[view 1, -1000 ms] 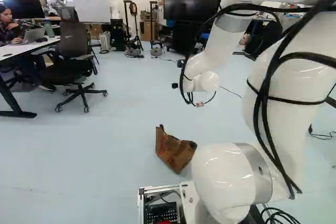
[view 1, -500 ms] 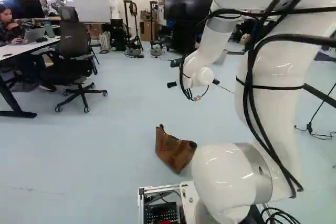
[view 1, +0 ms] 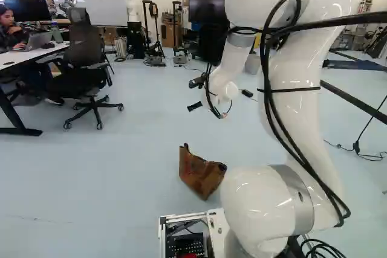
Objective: Pick up the grocery bag from the ground
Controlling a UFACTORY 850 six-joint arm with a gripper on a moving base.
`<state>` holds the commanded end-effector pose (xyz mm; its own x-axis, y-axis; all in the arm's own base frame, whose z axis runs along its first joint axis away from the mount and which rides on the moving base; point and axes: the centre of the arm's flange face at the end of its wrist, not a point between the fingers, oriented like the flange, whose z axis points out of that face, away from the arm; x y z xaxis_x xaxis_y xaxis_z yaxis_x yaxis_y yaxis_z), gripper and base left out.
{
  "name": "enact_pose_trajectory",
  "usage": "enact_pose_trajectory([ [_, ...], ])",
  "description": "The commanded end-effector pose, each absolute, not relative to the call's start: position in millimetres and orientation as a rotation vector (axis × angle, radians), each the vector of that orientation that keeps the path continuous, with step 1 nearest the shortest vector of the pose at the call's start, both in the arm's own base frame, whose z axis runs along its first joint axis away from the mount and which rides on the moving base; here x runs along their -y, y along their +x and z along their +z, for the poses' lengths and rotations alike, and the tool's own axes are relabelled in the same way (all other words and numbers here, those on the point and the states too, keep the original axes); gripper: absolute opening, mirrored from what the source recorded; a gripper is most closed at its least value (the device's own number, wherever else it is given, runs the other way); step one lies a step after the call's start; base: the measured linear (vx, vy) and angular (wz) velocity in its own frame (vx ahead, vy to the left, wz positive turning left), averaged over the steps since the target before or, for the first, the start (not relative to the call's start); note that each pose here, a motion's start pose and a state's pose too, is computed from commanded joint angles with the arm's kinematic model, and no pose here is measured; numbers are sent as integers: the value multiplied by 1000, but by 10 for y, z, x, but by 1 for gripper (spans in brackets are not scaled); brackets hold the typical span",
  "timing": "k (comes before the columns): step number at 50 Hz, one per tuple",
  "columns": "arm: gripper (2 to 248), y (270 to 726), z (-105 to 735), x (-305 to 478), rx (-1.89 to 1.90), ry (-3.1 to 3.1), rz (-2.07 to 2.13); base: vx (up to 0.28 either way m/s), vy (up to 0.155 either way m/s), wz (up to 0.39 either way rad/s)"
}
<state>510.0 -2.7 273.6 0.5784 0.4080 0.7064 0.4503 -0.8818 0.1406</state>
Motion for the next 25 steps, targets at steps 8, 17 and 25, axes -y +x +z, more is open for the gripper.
enact_pose_trajectory([
  [8,247,5143,2531,-50,895,-2704,-1132,0,0,0],
  [17,247,5182,2291,-120,1041,-2662,-1043,0,0,0],
  [25,247,5214,2071,-138,1123,-2649,-962,0,0,0],
])
